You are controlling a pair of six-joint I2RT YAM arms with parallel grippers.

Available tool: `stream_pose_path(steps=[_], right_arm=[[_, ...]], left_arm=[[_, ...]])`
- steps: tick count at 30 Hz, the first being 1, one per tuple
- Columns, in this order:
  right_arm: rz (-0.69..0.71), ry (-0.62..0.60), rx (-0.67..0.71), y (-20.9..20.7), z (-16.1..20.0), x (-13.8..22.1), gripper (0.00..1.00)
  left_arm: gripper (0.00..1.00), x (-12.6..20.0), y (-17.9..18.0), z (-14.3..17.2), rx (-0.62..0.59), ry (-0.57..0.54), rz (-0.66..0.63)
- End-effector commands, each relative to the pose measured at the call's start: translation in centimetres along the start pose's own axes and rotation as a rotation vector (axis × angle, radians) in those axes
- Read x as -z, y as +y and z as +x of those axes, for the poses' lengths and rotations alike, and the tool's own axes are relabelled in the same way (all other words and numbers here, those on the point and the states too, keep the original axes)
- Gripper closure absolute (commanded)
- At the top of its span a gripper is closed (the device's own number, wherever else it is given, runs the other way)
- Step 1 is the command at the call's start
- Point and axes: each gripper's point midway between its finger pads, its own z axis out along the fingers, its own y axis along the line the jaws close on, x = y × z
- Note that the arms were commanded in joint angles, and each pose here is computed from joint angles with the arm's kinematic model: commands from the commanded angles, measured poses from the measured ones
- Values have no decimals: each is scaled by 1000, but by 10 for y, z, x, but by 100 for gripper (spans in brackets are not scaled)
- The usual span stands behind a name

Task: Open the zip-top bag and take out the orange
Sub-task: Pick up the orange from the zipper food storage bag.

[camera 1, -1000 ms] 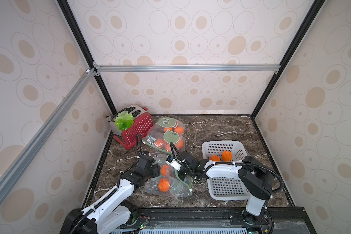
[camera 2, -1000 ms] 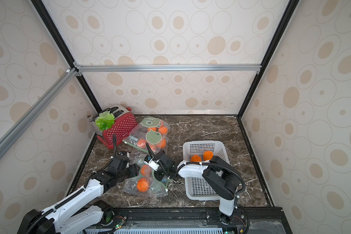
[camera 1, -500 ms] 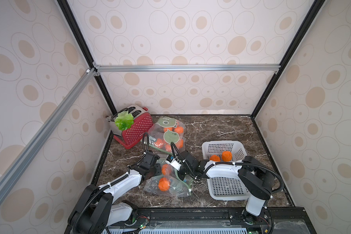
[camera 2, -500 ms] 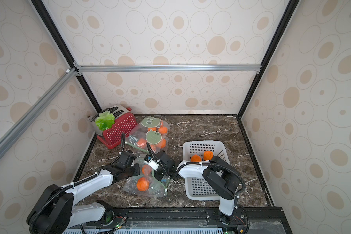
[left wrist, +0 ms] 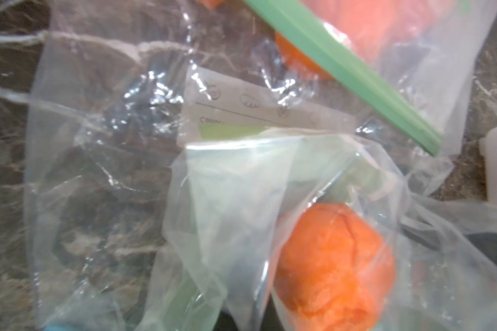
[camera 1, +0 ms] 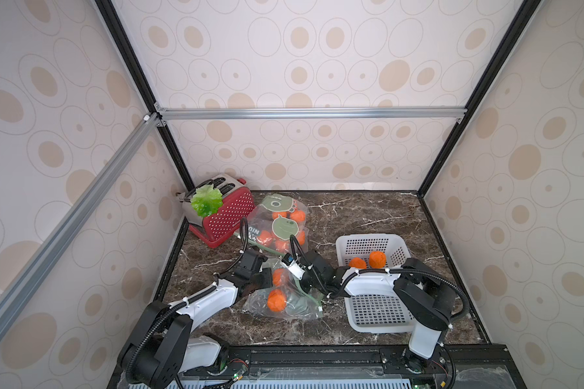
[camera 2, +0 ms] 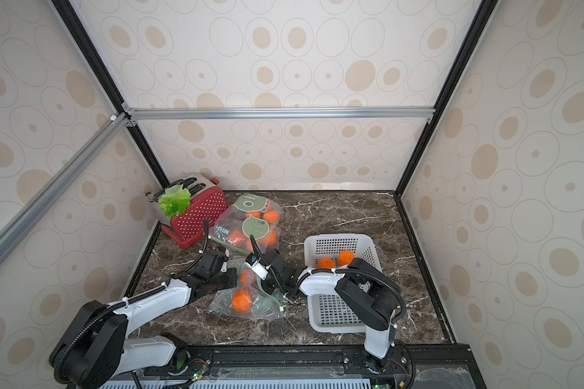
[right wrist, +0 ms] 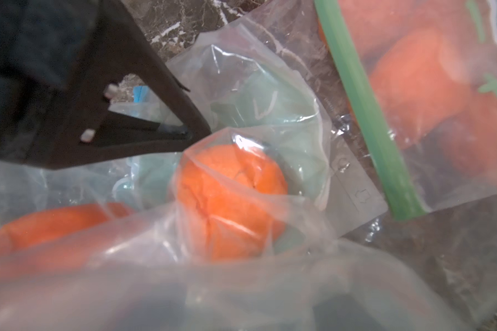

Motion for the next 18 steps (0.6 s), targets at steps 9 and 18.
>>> stream_pose_path(steps=[9,18], right_arm=[[6,-78,31,-5,-30,-26,25],[-20,-66,56,-1,-29,-34,37]], left_arm=[[100,-13,-31,4,-37,72,159],[100,-14,-33,12,-42,110,182]])
